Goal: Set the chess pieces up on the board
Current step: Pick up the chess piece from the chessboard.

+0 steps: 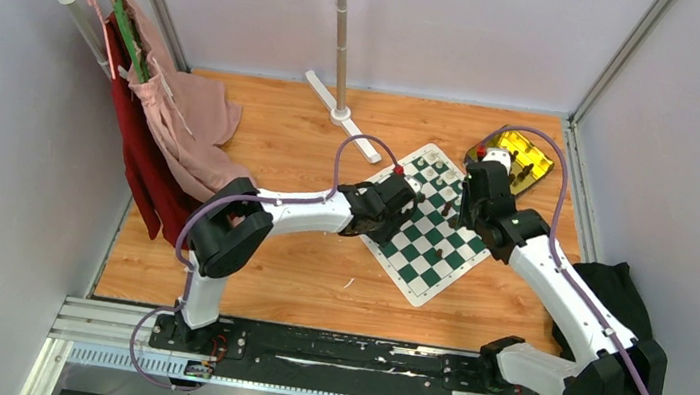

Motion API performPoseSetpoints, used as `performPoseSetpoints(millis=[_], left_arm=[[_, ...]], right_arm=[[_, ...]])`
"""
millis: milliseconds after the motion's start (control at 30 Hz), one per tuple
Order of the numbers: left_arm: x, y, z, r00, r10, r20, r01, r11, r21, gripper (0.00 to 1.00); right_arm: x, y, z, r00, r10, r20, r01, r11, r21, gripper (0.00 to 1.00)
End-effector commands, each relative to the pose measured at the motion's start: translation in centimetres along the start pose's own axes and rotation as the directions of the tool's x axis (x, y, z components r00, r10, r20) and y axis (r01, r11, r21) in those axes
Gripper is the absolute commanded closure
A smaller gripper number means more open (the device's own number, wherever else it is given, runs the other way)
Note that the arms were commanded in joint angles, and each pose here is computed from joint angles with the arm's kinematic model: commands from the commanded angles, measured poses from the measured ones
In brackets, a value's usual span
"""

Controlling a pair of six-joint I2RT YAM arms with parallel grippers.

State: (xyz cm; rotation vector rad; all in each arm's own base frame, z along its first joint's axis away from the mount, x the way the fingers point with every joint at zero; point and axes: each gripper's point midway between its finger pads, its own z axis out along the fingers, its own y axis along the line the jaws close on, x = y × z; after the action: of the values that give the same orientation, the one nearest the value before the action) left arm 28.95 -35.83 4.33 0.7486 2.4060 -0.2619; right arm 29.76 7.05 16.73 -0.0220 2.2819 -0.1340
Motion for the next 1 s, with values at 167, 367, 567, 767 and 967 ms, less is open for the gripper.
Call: performPoseSetpoints(millis=[167, 367, 567, 767, 967], left_arm=[[0.4, 0.1, 0.4, 0.999, -0.017, -0.027, 0.016, 0.999, -0.035, 0.57], [0.3, 0.0, 0.4, 0.999, -0.019, -0.030, 0.018, 0.999, -0.033, 0.63], [0.3, -0.3, 0.5, 0.999, -0.025, -0.036, 0.024, 0.999, -0.021, 0.69], [0.4, -0.5, 0.3, 0.999, -0.036, -0.038, 0.036, 0.999, -0.011, 0.77], [0.1, -0.4, -0.6, 0.998, -0.051, -0.029, 0.051, 0.999, -0.011, 0.90]], right_arm=[[0.4, -0.4, 0.6, 1.000, -0.004, -0.012, 0.004, 1.000, 0.002, 0.64], [0.7, -0.4, 0.5, 1.000, -0.002, -0.011, 0.002, 1.000, -0.002, 0.64], [0.9, -0.5, 0.4, 1.000, 0.001, -0.009, -0.001, 1.000, -0.002, 0.65], [1.0, -0.6, 0.3, 1.000, 0.004, -0.005, -0.004, 1.000, 0.000, 0.65], [0.9, -0.7, 0.2, 1.000, 0.008, 0.000, -0.008, 1.000, -0.001, 0.65]])
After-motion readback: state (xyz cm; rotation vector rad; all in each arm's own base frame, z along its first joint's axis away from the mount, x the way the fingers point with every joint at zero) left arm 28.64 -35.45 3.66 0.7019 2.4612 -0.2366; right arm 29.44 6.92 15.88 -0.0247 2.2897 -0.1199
